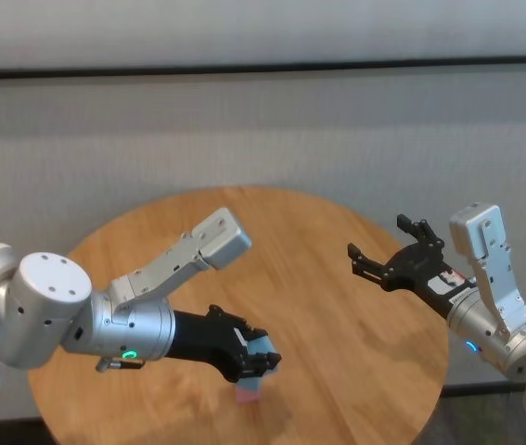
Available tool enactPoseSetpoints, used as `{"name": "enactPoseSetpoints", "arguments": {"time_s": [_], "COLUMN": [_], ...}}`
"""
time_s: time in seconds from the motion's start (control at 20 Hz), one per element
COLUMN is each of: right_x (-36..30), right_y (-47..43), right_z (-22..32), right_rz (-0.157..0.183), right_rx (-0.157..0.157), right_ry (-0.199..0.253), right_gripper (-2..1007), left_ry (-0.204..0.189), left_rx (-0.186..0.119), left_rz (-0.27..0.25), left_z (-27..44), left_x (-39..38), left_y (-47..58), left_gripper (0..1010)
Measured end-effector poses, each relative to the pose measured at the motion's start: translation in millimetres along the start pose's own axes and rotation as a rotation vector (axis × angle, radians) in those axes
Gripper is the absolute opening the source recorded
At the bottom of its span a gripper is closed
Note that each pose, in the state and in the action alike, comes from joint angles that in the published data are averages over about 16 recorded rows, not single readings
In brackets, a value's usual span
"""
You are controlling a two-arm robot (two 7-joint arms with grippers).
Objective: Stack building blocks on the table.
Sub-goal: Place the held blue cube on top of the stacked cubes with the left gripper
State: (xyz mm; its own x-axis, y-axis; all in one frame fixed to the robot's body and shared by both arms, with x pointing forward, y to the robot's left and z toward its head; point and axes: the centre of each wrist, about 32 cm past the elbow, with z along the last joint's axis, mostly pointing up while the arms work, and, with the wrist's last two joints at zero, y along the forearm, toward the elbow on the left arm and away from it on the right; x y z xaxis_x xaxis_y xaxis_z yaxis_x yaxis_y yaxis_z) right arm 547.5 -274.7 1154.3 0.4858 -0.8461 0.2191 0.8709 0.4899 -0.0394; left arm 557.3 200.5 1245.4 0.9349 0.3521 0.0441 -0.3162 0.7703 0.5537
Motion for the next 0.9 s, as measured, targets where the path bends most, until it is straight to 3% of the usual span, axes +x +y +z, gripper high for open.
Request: {"name": "enactPoseSetpoints", "arguments": {"time_s": [0.9], "right_x": [0.0], "right_y": [0.0], "right_z": [0.0], "right_rz": [0.000], "right_rx": [0.000], "right_ry": [0.000], "right_gripper": [1005], "left_ry": [0.029], "left_rx": [0.017], "left_rz": [0.004], "left_z": [-9.7], "left_x": [4.5], "left_y": [-5.2], "left_gripper": [390]}}
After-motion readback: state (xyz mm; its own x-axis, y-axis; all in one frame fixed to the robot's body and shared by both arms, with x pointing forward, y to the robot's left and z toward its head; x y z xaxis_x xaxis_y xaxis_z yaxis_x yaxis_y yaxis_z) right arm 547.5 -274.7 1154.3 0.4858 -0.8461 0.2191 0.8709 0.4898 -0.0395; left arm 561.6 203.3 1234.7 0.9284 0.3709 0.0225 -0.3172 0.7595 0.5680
